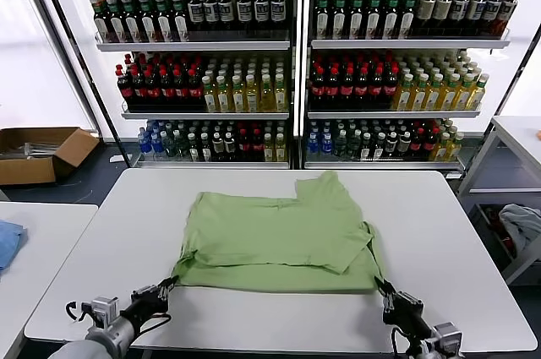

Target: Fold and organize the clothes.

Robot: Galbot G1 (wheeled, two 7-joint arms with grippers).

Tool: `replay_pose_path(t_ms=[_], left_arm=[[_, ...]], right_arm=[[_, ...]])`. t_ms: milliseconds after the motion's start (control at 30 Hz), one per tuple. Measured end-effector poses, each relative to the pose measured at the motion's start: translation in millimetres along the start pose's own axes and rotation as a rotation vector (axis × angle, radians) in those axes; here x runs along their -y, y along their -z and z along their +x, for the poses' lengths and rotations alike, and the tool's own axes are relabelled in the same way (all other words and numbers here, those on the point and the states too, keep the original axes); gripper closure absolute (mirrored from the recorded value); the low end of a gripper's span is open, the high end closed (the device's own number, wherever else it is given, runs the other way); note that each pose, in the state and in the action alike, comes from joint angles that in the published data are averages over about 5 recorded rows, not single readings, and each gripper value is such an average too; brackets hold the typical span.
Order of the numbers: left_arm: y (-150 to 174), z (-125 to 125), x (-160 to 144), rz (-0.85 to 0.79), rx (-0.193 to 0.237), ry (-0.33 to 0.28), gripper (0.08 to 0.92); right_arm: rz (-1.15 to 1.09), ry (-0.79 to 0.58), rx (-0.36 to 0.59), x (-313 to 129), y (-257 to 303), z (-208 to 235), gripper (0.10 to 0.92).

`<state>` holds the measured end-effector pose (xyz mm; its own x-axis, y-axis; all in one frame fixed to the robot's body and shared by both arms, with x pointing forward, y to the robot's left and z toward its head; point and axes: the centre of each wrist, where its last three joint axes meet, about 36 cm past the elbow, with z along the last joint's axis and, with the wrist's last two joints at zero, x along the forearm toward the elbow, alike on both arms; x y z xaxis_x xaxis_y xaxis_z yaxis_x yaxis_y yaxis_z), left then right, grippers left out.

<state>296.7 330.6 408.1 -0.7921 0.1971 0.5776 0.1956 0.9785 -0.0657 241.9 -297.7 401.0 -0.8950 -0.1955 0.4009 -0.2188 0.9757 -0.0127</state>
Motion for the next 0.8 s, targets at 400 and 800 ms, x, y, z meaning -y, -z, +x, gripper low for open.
replay_pose_path(t_ms=[400,800], left_arm=[[-22,65,31,-0.043,-0.064,0.070,0.878],[8,95,29,-0.076,0.018,0.153,0.545]], right_arm=[[0.041,0.017,-0.037,-15,-1,39,0.689],[0.026,0.062,0.065,2,31,25,0.343]])
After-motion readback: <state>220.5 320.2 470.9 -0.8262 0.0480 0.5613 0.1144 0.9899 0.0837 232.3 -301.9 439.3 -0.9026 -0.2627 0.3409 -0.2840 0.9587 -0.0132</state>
